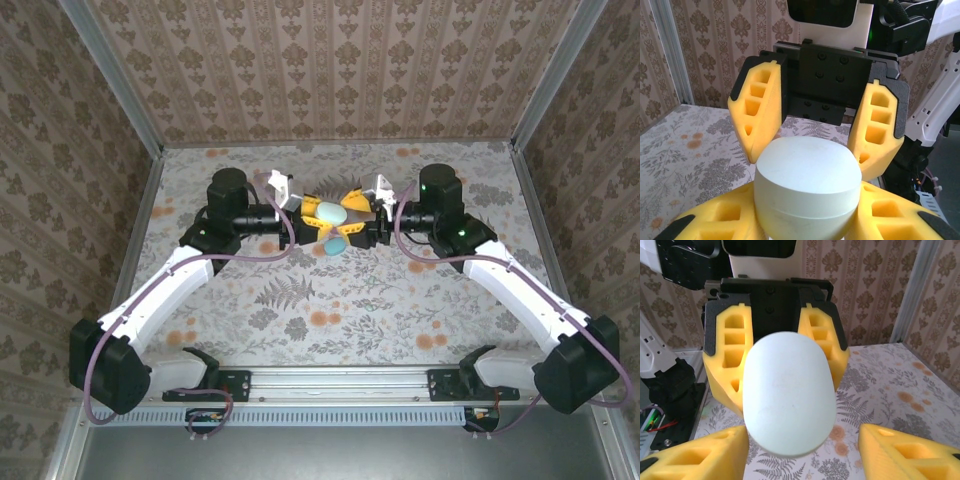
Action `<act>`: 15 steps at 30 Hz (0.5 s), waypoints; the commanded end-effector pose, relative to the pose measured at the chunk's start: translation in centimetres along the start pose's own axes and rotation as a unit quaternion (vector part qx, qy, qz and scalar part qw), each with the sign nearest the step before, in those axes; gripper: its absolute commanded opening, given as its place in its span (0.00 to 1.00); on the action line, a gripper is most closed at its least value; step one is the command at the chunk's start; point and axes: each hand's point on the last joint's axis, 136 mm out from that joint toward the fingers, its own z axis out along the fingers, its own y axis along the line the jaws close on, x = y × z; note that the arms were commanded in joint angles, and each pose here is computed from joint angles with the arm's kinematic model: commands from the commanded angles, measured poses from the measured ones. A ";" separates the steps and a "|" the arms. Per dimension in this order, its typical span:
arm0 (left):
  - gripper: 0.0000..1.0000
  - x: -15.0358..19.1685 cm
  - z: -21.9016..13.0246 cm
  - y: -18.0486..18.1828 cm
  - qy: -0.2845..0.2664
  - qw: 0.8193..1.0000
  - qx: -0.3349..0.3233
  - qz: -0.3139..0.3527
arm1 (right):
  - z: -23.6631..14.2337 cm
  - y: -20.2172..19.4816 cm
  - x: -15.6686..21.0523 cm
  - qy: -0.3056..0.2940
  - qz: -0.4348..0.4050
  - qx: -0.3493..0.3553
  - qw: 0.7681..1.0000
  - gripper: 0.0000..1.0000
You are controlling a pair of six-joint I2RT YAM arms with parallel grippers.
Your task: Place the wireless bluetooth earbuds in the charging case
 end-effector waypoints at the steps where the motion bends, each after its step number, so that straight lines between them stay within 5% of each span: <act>1: 0.26 -1.8 -0.3 -0.3 -0.024 0.999 -0.001 0.024 | -0.6 -0.1 0.2 0.006 0.013 0.021 1.000 0.65; 9: 0.25 -2.2 -0.5 1.0 -0.049 0.998 -0.044 0.013 | -1.3 -1.2 -2.7 -0.058 0.132 0.055 0.988 0.66; 15: 0.24 -2.9 -0.8 2.0 -0.091 0.993 -0.080 0.000 | -1.6 -3.3 -4.1 -0.082 0.338 0.089 0.933 0.63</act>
